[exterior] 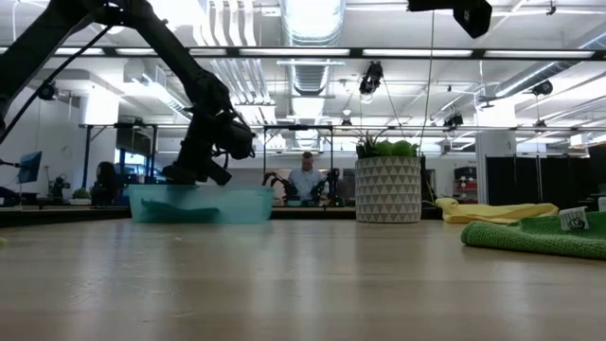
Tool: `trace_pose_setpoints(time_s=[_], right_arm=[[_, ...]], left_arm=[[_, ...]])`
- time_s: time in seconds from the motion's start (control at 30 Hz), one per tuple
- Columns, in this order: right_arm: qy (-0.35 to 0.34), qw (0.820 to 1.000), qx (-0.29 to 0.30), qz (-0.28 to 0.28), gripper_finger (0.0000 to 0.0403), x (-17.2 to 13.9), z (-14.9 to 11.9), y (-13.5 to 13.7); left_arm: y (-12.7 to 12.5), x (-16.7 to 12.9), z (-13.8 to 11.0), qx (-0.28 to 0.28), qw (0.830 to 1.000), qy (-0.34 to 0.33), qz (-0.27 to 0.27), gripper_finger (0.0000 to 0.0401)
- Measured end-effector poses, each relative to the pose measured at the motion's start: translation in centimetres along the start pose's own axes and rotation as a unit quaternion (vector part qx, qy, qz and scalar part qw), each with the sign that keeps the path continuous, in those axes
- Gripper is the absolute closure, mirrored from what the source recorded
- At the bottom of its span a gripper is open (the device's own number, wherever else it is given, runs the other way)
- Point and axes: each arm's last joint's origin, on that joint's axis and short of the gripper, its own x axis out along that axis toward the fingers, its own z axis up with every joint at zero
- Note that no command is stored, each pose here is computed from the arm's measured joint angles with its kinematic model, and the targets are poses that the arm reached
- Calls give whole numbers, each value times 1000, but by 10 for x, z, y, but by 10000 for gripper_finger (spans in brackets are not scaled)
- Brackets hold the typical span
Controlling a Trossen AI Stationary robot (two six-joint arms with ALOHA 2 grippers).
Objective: Fold microfiber towels
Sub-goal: Put the blue microfiber cloth into the blue bin
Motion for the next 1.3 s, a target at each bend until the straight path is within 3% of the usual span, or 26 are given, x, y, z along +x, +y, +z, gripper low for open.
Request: trace_pose_setpoints(time_s=[0.27, 0.4, 0.57, 0.67, 0.87, 1.3], right_arm=[[-7, 1000, 4, 4, 357, -2, 5, 2], [-7, 1000, 0, 4, 357, -2, 5, 2], [-8, 1000, -11, 1, 357, -2, 5, 1], [-12, 1000, -16, -6, 357, -2, 5, 1], [-13, 1000, -20, -8, 357, -2, 5, 1], [-9, 1000, -18, -4, 357, -2, 5, 1]], left_arm=[[18, -18, -3, -49, 992, -9, 118, 401], [18, -32, -9, -54, 991, -27, 117, 401], [7, -45, -10, -61, 990, -127, -3, 401], [-2, -53, -2, -71, 983, -165, -34, 401], [-33, -55, 25, -21, 980, -195, -43, 401], [-62, -63, 55, -28, 963, -263, -48, 401]])
